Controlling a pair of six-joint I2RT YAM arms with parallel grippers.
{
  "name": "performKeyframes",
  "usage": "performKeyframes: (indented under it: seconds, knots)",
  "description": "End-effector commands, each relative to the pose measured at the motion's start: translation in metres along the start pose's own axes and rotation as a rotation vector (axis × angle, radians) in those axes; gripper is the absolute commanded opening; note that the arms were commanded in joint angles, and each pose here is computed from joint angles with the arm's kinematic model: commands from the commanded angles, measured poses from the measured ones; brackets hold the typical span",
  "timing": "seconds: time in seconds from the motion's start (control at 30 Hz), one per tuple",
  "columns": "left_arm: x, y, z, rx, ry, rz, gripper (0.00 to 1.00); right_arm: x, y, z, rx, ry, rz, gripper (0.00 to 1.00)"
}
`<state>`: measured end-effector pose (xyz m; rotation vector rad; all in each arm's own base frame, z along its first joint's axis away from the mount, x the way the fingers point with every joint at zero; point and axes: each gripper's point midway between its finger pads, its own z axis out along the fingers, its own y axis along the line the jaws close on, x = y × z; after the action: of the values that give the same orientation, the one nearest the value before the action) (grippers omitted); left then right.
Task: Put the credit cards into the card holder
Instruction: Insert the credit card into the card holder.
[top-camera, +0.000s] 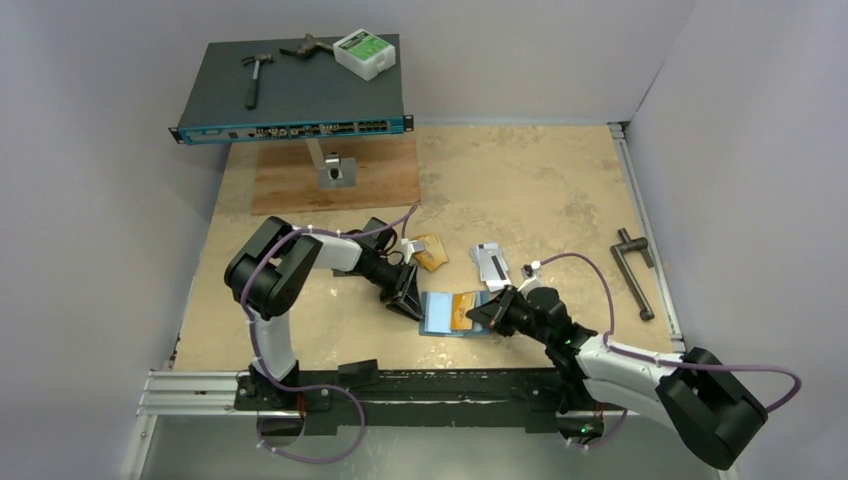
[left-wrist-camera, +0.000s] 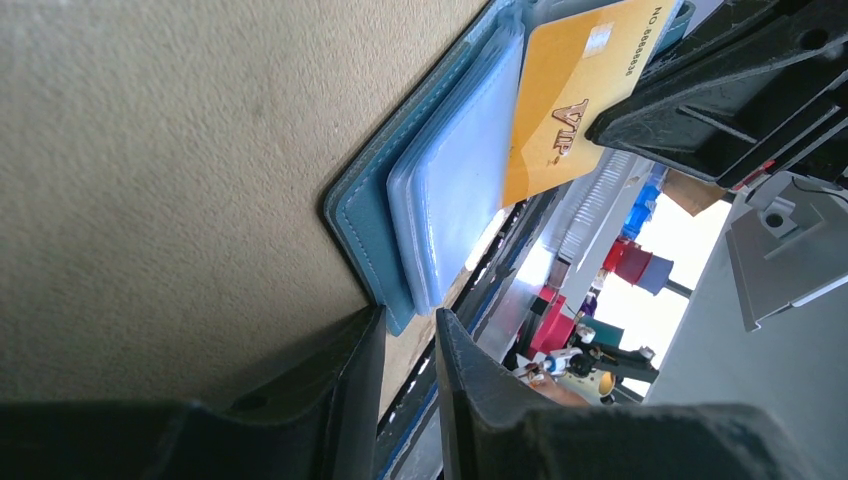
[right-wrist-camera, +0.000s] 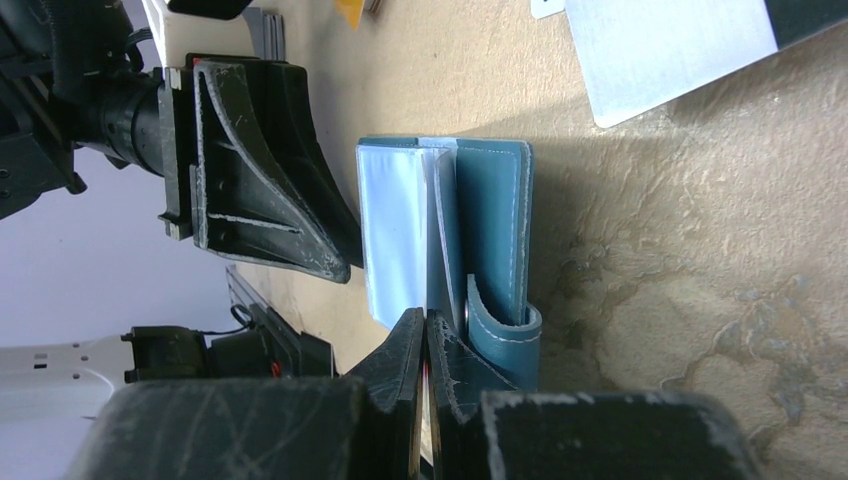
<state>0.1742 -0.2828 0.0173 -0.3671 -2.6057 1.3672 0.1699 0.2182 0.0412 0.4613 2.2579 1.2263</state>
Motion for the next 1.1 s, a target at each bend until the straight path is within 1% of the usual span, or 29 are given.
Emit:
performKeyframes:
  seconds: [0.0,0.33,0.7,1.07]
  knots:
    - [-0.007,0.012,0.004,-0.057,-0.029,0.024,0.25,0.023,-0.043,-0.011,0.091,0.050,0.024,0.00]
    - [-0.007,0.010,0.004,-0.051,-0.028,0.024,0.24,0.024,-0.043,-0.009,0.086,0.062,0.016,0.00]
    - [-0.008,0.011,0.004,-0.058,-0.026,0.023,0.23,0.030,-0.043,-0.005,0.076,0.103,-0.008,0.00]
    - [-0.009,0.009,0.003,-0.053,-0.028,0.029,0.23,0.035,-0.051,-0.003,0.116,0.137,-0.030,0.00]
